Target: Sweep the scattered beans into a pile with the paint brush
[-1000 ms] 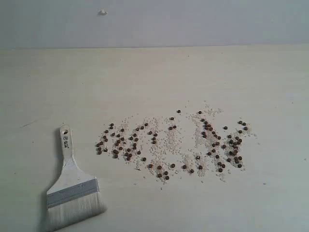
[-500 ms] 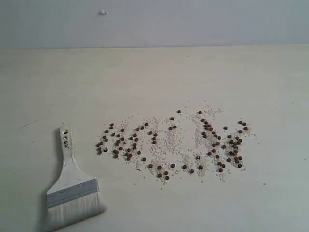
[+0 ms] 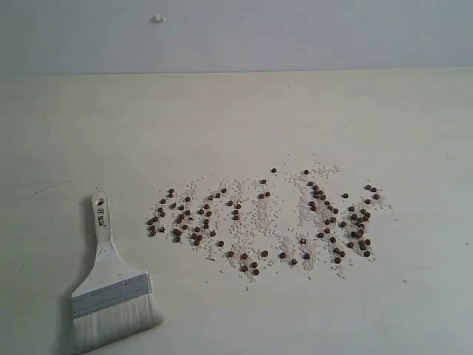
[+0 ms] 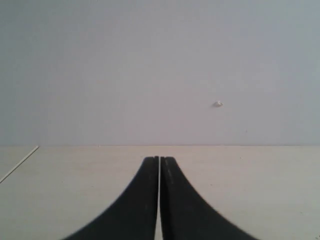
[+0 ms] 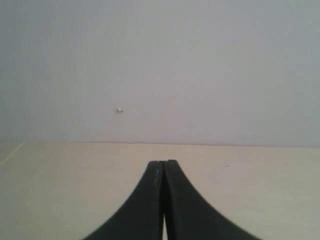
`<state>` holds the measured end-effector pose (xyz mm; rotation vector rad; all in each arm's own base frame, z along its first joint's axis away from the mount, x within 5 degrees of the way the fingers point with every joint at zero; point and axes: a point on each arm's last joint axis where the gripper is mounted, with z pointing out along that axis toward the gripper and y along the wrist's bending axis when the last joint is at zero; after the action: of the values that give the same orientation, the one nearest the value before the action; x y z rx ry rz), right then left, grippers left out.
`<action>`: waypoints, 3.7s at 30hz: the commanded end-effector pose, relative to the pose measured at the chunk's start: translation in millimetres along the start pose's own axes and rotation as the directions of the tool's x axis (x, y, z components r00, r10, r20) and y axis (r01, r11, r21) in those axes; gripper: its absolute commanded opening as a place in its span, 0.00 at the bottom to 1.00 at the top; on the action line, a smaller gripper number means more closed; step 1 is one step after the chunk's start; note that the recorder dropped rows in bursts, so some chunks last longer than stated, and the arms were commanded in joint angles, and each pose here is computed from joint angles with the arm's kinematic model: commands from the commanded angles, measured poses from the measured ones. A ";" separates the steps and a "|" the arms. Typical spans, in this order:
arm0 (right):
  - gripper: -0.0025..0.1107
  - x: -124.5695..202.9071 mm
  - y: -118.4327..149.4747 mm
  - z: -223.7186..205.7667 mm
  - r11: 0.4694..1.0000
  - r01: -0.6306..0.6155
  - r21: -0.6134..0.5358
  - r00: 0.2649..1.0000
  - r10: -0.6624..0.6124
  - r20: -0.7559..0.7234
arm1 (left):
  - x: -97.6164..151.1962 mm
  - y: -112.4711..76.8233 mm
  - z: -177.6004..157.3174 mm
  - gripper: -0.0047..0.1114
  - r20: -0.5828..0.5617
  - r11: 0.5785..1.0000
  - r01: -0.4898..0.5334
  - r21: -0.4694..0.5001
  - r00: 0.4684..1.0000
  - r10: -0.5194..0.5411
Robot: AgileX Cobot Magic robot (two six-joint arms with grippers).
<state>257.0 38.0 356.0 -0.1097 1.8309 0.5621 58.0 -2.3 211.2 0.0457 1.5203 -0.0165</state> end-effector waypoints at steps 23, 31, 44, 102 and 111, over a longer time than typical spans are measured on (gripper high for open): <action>0.02 30.6 -111.6 35.6 0.648 0.545 0.531 0.598 0.143 -0.788 | 1.2 0.0 0.3 0.07 -0.006 1.000 0.001 0.000 1.000 -0.001; 0.02 96.5 -17.1 83.1 0.963 0.052 0.263 0.553 0.191 -0.811 | 1.2 0.0 0.3 0.07 -0.006 1.000 0.001 0.000 1.000 -0.001; 0.02 169.7 97.3 122.1 0.998 0.032 -0.056 0.494 -0.064 -0.867 | 1.2 0.0 0.3 0.07 -0.006 1.000 0.001 0.000 1.000 -0.001; 0.52 238.6 260.2 228.5 0.963 0.197 -0.183 0.414 -0.251 -0.875 | 1.2 0.0 0.3 0.07 -0.006 1.000 0.003 0.000 1.000 -0.003; 0.54 265.5 259.6 241.4 0.965 0.212 -0.155 0.368 -0.225 -0.902 | 1.2 0.0 0.3 0.07 -0.006 1.000 0.003 0.000 1.000 -0.003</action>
<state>287.6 421.6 142.9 -0.8324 2.8468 0.3085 58.0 -2.4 210.8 0.0459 1.5250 -0.0165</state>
